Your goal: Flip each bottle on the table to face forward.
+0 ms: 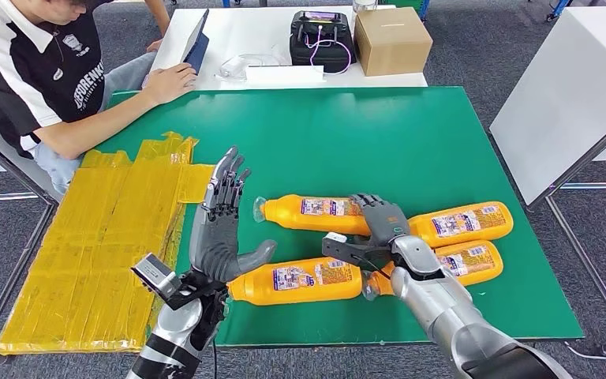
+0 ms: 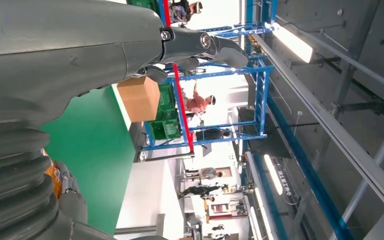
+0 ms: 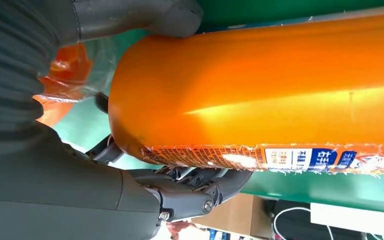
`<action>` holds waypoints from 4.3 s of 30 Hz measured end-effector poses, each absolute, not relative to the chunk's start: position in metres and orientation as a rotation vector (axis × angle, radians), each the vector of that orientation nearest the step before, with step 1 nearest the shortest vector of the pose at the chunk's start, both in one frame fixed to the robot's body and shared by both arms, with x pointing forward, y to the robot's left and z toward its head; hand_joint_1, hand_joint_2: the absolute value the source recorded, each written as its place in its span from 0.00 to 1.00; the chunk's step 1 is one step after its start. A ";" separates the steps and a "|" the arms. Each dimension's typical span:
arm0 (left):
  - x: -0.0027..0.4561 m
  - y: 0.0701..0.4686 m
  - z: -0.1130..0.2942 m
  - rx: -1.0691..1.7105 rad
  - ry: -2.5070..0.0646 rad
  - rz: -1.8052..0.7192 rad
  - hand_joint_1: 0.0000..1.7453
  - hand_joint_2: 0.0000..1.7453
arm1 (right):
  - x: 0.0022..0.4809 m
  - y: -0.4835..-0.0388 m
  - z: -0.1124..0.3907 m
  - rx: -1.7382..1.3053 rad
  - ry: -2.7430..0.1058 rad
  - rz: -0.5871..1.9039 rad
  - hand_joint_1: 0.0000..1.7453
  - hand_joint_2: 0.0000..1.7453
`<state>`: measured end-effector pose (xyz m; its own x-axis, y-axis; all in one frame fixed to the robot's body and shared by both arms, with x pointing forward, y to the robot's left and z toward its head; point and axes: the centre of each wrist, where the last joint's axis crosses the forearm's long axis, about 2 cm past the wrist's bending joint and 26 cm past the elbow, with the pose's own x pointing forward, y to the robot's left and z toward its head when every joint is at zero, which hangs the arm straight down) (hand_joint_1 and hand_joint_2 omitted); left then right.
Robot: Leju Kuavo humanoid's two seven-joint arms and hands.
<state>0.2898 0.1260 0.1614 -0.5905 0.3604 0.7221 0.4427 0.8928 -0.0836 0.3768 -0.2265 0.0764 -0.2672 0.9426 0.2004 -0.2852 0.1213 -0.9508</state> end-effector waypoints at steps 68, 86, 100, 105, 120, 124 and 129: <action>0.294 0.111 0.159 -0.595 -2.142 -0.238 0.00 1.00 | 0.266 -0.069 0.122 0.278 -2.042 0.415 1.00 1.00; 0.303 0.126 0.156 -0.644 -2.095 -0.046 0.00 1.00 | 0.265 -0.056 0.102 0.274 -1.963 0.551 1.00 1.00; 0.302 0.128 0.159 -0.604 -2.132 -0.029 1.00 1.00 | 0.265 -0.055 0.096 0.280 -1.945 0.576 1.00 1.00; 0.302 0.128 0.159 -0.603 -2.136 -0.027 1.00 1.00 | 0.263 -0.055 0.096 0.271 -1.954 0.560 1.00 1.00; 0.304 0.129 0.179 -0.439 -2.269 -0.048 1.00 1.00 | 0.241 -0.067 0.121 0.143 -2.107 0.444 0.00 0.25; 0.309 0.137 0.185 -0.251 -2.314 -0.073 1.00 1.00 | 0.236 -0.076 0.137 0.219 -2.162 0.339 0.00 1.00; 0.324 0.176 0.186 0.189 -2.327 -0.190 1.00 1.00 | 0.228 -0.100 0.160 0.350 -2.231 0.242 0.00 1.00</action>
